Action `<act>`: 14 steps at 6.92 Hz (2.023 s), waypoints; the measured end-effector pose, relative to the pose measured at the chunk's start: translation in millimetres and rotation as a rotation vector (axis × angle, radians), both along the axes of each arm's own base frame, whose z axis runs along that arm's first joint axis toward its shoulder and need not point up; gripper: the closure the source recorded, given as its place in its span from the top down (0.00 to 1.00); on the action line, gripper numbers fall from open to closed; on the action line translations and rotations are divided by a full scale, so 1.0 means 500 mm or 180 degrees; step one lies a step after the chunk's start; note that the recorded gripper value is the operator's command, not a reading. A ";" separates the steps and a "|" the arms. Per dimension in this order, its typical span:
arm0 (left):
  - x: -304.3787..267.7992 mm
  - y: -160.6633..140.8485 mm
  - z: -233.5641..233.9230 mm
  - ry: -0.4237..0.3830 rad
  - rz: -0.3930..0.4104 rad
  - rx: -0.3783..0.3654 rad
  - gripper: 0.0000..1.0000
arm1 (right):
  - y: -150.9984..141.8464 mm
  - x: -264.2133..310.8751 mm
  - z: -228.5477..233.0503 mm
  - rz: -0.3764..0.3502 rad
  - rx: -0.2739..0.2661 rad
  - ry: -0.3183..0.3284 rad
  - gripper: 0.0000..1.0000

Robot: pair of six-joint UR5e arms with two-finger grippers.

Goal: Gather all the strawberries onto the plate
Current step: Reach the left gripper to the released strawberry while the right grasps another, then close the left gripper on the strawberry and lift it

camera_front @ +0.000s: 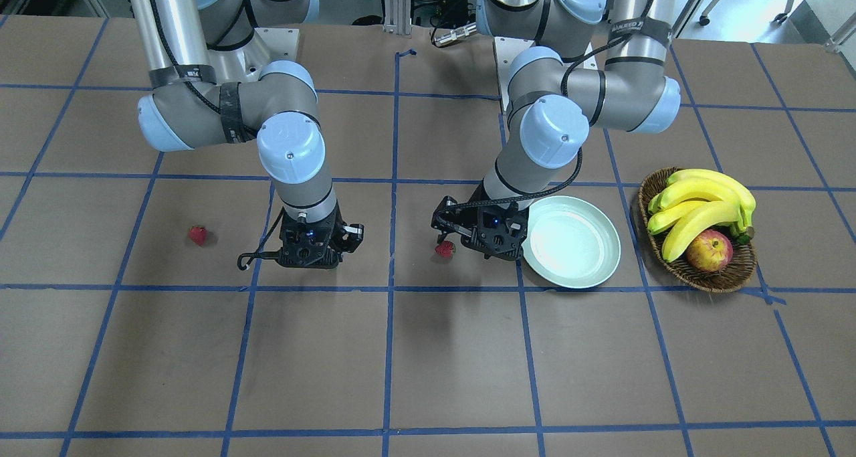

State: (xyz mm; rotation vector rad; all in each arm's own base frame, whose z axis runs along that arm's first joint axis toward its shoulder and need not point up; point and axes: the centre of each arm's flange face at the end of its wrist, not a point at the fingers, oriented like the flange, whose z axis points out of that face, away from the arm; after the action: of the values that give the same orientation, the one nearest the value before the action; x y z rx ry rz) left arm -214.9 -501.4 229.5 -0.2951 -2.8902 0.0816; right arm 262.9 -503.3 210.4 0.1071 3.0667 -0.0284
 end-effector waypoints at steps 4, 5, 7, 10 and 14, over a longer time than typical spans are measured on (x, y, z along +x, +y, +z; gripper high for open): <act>-0.021 0.035 -0.108 -0.0028 -0.0072 0.0297 0.73 | 0.017 0.061 0.017 -0.0212 0.0082 -0.0339 0.00; -0.022 0.050 -0.122 -0.0033 -0.0081 0.0351 0.62 | 0.025 0.076 0.017 -0.0211 0.0091 -0.0344 0.00; -0.025 0.055 -0.125 0.0005 -0.0090 0.0351 0.59 | 0.035 0.091 0.016 -0.0225 0.0104 -0.0346 0.00; -0.039 0.021 -0.093 0.0143 -0.0101 0.0209 0.59 | 0.038 0.096 0.017 -0.0301 0.0112 -0.0352 0.00; -0.042 0.016 -0.102 0.0143 -0.0106 0.0226 0.55 | 0.038 0.099 0.016 -0.0306 0.0113 -0.0351 0.00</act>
State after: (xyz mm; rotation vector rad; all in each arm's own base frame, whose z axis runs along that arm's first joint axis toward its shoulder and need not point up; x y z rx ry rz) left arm -235.9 -493.2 178.5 -0.3241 -2.8350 -0.0197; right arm 312.6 -484.1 218.7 0.2492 2.9501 0.0259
